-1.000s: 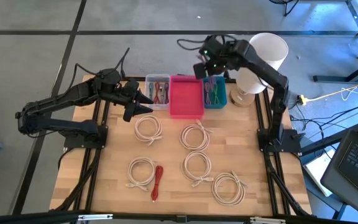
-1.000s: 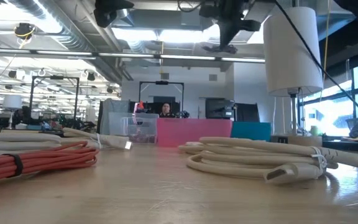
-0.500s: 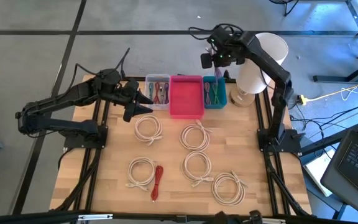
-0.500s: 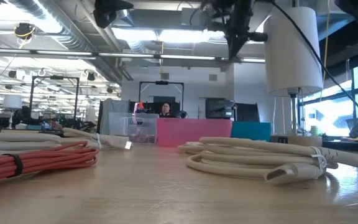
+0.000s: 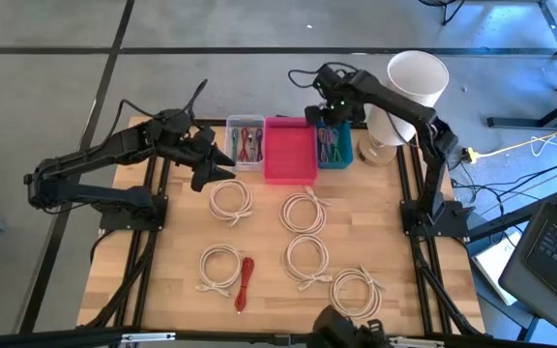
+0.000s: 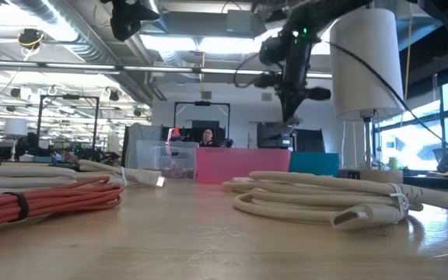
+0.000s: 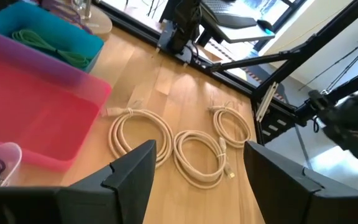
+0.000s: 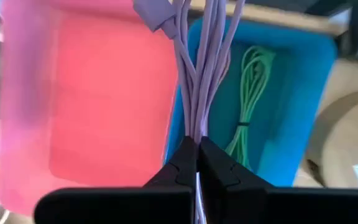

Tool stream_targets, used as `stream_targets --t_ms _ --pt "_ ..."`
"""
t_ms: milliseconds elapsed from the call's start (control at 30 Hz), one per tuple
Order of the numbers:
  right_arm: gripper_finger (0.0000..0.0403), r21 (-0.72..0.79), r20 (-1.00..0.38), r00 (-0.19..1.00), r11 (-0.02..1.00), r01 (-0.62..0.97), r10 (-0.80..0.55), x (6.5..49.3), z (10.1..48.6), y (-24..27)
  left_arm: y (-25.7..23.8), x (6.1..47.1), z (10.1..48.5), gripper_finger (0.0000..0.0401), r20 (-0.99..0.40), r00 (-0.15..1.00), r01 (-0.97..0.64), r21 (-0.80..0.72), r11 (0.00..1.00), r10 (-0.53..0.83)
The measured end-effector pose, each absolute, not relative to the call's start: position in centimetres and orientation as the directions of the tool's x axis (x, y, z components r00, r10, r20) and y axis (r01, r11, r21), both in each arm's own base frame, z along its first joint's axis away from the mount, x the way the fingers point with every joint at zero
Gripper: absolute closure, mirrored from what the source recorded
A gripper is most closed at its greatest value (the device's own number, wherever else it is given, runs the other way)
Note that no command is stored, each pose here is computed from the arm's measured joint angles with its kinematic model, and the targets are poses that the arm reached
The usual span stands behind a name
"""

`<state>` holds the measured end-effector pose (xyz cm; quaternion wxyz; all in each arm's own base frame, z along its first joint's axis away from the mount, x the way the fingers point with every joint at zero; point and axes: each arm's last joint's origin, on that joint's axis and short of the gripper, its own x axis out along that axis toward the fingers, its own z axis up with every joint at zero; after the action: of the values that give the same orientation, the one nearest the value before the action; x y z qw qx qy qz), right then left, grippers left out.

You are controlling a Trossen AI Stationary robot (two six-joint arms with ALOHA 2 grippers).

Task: Pick & Place USB Port
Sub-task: Put the purple USB cable into the blue bin

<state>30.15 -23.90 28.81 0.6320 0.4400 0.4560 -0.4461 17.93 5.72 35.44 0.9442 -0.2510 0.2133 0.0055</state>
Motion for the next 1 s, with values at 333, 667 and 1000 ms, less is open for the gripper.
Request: stream_targets --t_ms 333,667,1000 --pt "0.0403 0.147 -0.979 0.168 0.169 0.975 -0.117 29.0 23.8 -24.8 5.7 17.9 35.4 0.0166 -0.413 0.906 -0.119 -0.469 0.875 -0.098" --pt "0.0403 0.175 -0.972 0.190 0.109 0.978 -0.138 28.0 21.9 -26.0 5.7 17.9 35.3 0.0166 -0.420 0.902 -0.119 -0.463 0.878 -0.099" --pt "0.0403 0.211 -0.971 0.218 0.084 0.974 -0.093 27.5 18.6 -25.4 5.7 17.8 35.1 0.0166 -0.434 0.895 -0.118 -0.453 0.884 -0.102"
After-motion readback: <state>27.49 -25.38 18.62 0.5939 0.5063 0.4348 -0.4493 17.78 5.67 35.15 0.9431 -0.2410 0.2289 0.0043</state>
